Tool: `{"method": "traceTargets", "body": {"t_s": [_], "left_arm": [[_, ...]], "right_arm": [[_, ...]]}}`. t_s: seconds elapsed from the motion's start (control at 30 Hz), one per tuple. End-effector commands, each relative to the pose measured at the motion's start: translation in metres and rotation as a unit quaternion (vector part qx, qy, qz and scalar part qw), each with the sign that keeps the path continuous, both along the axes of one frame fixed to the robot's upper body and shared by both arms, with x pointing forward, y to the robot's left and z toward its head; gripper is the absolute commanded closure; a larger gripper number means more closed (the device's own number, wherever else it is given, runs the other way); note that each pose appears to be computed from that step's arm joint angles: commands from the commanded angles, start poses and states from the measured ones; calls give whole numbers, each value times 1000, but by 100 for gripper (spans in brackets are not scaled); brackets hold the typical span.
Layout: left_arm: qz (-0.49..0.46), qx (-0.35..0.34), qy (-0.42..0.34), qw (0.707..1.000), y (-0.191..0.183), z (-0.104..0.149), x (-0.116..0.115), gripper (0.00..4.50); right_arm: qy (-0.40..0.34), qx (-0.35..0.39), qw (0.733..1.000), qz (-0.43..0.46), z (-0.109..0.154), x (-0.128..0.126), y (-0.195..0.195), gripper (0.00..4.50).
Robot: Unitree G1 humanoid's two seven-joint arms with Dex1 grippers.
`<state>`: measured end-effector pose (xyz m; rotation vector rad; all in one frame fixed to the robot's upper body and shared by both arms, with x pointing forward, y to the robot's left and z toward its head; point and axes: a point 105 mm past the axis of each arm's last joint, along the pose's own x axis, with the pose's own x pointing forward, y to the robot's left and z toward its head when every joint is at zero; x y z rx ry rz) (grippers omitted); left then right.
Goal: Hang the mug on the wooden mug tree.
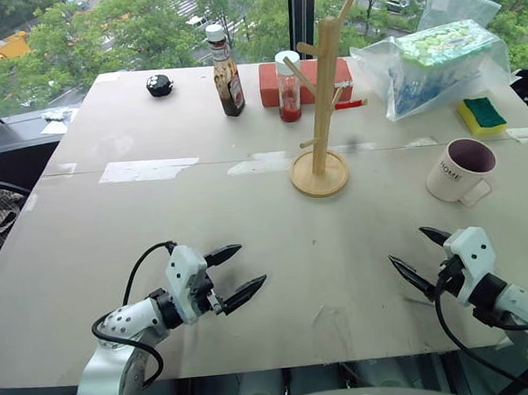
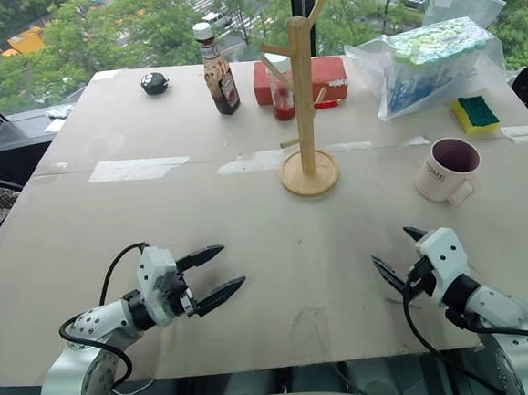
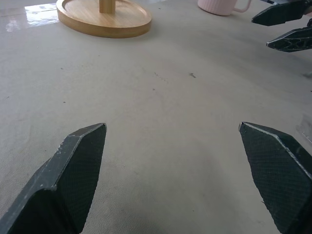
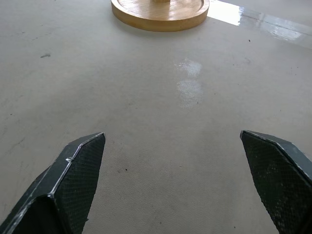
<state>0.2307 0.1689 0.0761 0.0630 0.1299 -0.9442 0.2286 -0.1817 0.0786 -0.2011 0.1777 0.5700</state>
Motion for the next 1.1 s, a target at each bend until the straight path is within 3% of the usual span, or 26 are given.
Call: {"method": "traceTargets", "body": {"t_s": [0.03, 0.17, 0.33, 0.47, 0.67, 1.1], "left_arm": [[-11, -9, -17, 1000, -1, 11, 3, 4], [-37, -54, -37, 997, -13, 36, 15, 4], [-92, -70, -60, 992, -39, 64, 19, 4], [-169, -41, -69, 982, -59, 72, 10, 4], [-241, -22, -78, 967, -68, 79, 1, 4], [-232, -20, -82, 969, -65, 85, -1, 4]], "right_arm": [[-37, -2, 999, -25, 11, 6, -2, 0], [-101, -22, 988, -112, 21, 23, -9, 0], [-118, -15, 969, -218, 21, 20, -21, 0], [-120, -2, 930, -348, 19, 4, -45, 0], [-120, 1, 887, -446, 18, -1, -66, 0], [-121, 6, 851, -511, 20, 39, -110, 0]]}}
